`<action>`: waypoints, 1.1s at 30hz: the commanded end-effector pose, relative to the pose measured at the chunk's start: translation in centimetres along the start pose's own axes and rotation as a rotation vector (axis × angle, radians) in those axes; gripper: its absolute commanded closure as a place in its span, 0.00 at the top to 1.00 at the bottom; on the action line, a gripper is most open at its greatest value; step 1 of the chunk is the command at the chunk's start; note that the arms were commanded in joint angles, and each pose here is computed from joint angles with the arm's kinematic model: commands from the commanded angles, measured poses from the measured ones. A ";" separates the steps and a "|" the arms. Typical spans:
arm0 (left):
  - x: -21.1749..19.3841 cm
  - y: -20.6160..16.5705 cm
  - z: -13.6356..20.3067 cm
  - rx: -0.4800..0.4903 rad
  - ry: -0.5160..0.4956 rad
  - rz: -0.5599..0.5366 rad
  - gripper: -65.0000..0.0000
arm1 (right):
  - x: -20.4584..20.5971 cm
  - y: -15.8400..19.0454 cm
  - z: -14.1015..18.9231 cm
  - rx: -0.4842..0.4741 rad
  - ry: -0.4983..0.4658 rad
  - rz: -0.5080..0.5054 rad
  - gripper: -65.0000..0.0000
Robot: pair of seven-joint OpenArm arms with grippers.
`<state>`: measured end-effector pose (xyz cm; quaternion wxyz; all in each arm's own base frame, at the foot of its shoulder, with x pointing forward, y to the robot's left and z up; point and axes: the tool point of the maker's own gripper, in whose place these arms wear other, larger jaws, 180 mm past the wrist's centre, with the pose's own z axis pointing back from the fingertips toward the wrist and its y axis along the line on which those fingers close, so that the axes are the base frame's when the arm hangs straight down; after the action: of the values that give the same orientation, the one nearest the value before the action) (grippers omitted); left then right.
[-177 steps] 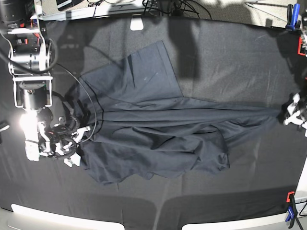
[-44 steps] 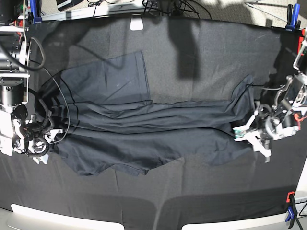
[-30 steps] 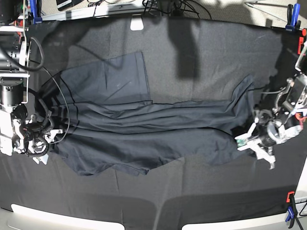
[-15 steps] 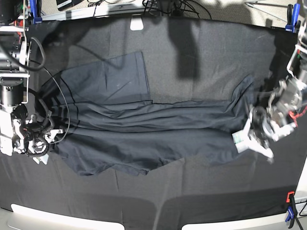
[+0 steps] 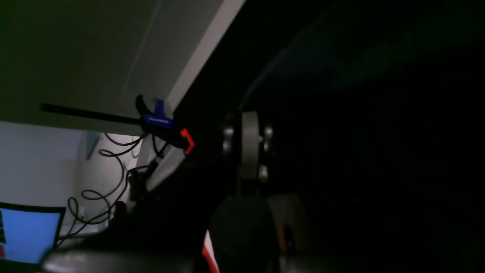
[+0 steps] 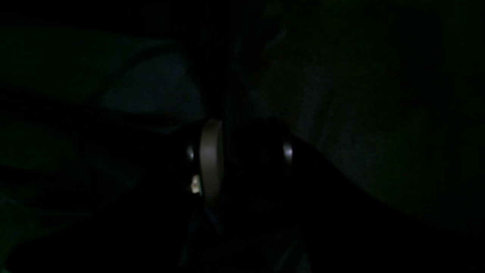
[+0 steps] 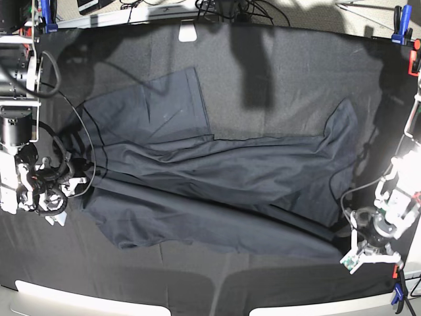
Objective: Layout the t-shirt on the table in an organized manner, then fold the t-shirt properly
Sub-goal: 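Pull the grasped shirt end with the left gripper away from the right gripper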
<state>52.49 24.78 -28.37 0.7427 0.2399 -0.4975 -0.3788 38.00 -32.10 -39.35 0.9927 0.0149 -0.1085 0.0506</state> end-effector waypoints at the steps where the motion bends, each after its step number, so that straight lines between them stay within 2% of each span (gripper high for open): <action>1: 0.8 2.3 -0.1 0.055 -0.027 0.005 0.00 | 1.9 -0.7 1.6 -0.012 -0.051 -0.002 0.29; 4: 0.2 1.0 -1.2 0.033 -0.017 0.034 0.00 | 1.9 -0.5 1.5 -0.009 -0.051 0.000 0.29; 8: 0.6 -0.3 -3.2 0.013 -0.005 0.018 0.00 | 1.9 -0.5 1.5 -0.010 -0.050 -0.001 0.29; 12: 1.8 0.2 -4.6 0.012 0.004 0.045 0.00 | 1.8 -0.5 1.5 -0.010 -0.047 -0.001 0.29; 14: 2.2 1.1 -5.1 0.040 0.021 0.058 0.00 | 1.8 -0.5 1.5 -0.010 -0.047 -0.001 0.29; 17: 1.7 3.7 -5.1 0.159 0.058 0.118 0.00 | 1.8 -0.5 1.5 -0.010 -0.046 -0.001 0.29; 20: 1.0 5.6 -4.8 0.234 0.095 0.178 0.00 | 1.8 -0.5 1.5 -0.010 -0.047 -0.001 0.29; 25: 1.6 6.5 -4.8 0.248 0.106 0.209 0.00 | 1.8 -0.5 1.5 -0.010 -0.047 -0.001 0.29; 33: 3.3 7.0 -4.9 0.259 0.034 0.208 0.00 | 1.8 -0.5 1.5 -0.010 -0.047 -0.001 0.29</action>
<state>58.44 25.80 -27.55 0.7771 0.2696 -0.5135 -0.2444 37.95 -31.70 -39.50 0.9929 0.0179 -0.1048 0.0525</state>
